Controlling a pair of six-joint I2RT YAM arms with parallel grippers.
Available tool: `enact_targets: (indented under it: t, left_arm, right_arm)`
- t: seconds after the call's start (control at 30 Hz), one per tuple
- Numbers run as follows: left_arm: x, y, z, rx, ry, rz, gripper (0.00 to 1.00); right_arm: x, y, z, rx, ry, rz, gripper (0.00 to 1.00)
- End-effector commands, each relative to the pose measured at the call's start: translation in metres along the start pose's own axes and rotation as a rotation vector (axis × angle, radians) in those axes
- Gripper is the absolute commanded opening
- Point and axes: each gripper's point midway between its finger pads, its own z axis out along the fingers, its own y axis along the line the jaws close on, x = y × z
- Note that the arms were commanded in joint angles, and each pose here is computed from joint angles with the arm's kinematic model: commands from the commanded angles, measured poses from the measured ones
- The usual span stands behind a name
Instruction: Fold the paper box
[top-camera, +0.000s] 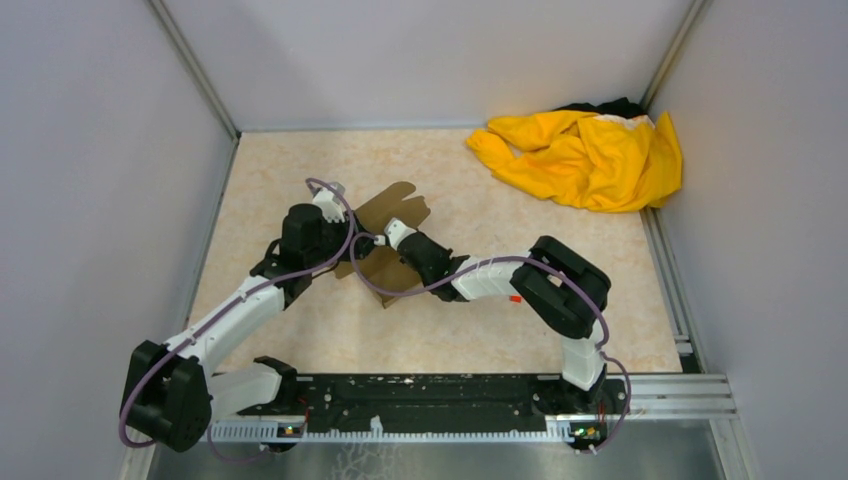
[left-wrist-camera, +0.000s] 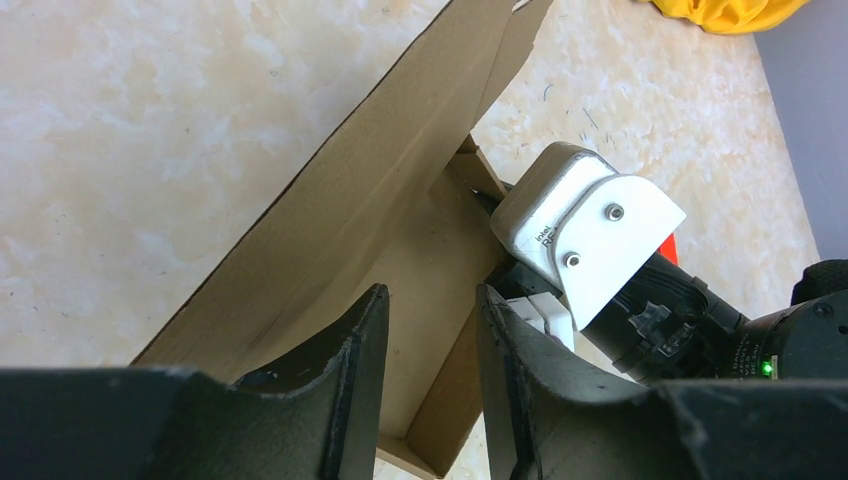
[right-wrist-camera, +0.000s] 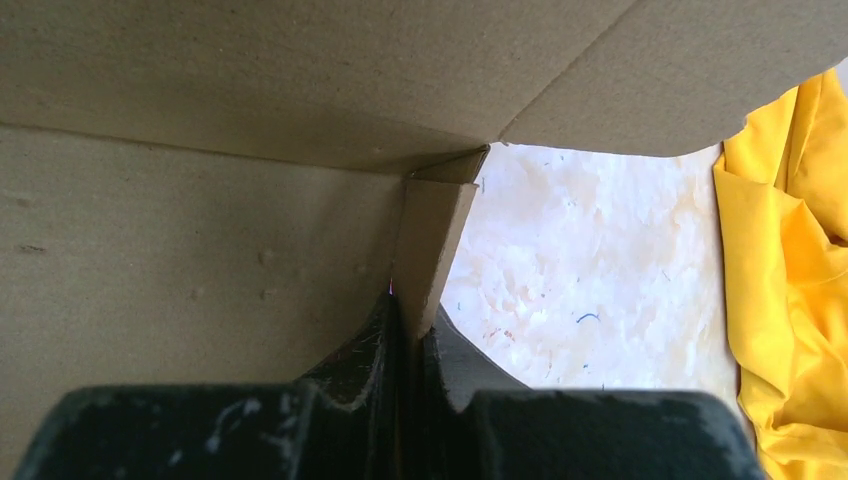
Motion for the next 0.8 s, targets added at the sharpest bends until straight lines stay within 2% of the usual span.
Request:
enact_targets:
  t: [0.0, 0.17, 0.37, 0.6, 0.77]
  left_arm:
    - [-0.007, -0.005, 0.002, 0.024, -0.028, 0.014, 0.44]
    - [-0.007, -0.005, 0.003, 0.022, -0.023, 0.013, 0.44]
    - [-0.005, -0.006, 0.003, 0.028, -0.014, 0.006, 0.44]
    - [-0.005, -0.005, 0.003, 0.020, -0.008, 0.007, 0.44]
    - [-0.005, -0.004, 0.003, 0.012, -0.001, 0.004, 0.44]
  right_arm:
    - [0.021, 0.008, 0.000, 0.007, 0.058, -0.141, 0.06]
    - [0.020, 0.018, 0.005, -0.131, 0.078, -0.014, 0.09]
    - [0.016, 0.001, 0.010, -0.147, 0.103, 0.114, 0.13]
    - [0.015, -0.010, 0.009, -0.164, 0.144, 0.225, 0.29]
    - [-0.002, -0.017, 0.004, -0.201, 0.116, 0.304, 0.37]
